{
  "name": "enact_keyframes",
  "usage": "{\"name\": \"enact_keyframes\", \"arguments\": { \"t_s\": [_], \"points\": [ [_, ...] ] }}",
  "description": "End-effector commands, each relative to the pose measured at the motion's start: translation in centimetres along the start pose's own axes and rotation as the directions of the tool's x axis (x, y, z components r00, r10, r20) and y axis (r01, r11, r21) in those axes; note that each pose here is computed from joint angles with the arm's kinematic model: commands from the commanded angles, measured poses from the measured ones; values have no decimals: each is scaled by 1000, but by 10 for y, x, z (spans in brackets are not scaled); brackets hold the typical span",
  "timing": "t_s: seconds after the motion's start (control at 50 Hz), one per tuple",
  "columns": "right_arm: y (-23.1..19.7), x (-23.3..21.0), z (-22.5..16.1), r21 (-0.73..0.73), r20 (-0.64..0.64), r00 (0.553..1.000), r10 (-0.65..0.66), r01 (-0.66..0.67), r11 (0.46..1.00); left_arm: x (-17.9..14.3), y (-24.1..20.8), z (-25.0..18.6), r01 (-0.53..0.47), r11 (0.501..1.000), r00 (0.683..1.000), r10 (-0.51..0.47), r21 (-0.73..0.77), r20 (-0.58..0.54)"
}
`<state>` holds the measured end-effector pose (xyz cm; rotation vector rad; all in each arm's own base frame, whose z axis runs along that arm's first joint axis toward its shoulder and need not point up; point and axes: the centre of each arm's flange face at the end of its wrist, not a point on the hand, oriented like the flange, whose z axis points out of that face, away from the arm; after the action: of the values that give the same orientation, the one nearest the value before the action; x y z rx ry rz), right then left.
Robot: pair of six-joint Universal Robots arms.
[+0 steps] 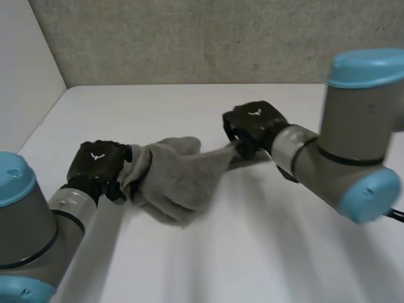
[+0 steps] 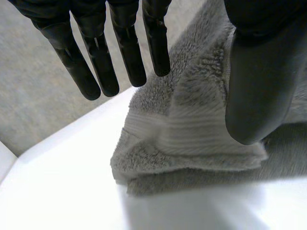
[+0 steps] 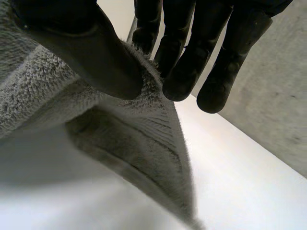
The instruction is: Fold the towel.
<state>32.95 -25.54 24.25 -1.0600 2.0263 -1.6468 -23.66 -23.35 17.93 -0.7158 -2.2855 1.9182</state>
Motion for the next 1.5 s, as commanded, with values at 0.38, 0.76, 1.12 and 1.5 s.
{"name": "enact_keyframes", "arguments": {
  "t_s": [0.38, 0.76, 1.12, 1.5],
  "points": [
    [44, 26, -58, -67, -118, 982, -144, 137, 988, 45, 17, 8, 97, 995, 977, -100, -25, -188],
    [35, 30, -57, -44, -132, 978, -159, 155, 987, 54, 26, 9, 111, 992, 971, -122, -62, -205],
    [-83, 57, -115, 203, -332, 909, -252, 329, 922, -24, -113, -24, 204, 906, 978, -209, 371, -29],
    [-54, 51, -89, -59, -169, 890, -424, 421, 905, -16, -58, 7, 112, 992, 994, -111, 56, -15]
  ]
}}
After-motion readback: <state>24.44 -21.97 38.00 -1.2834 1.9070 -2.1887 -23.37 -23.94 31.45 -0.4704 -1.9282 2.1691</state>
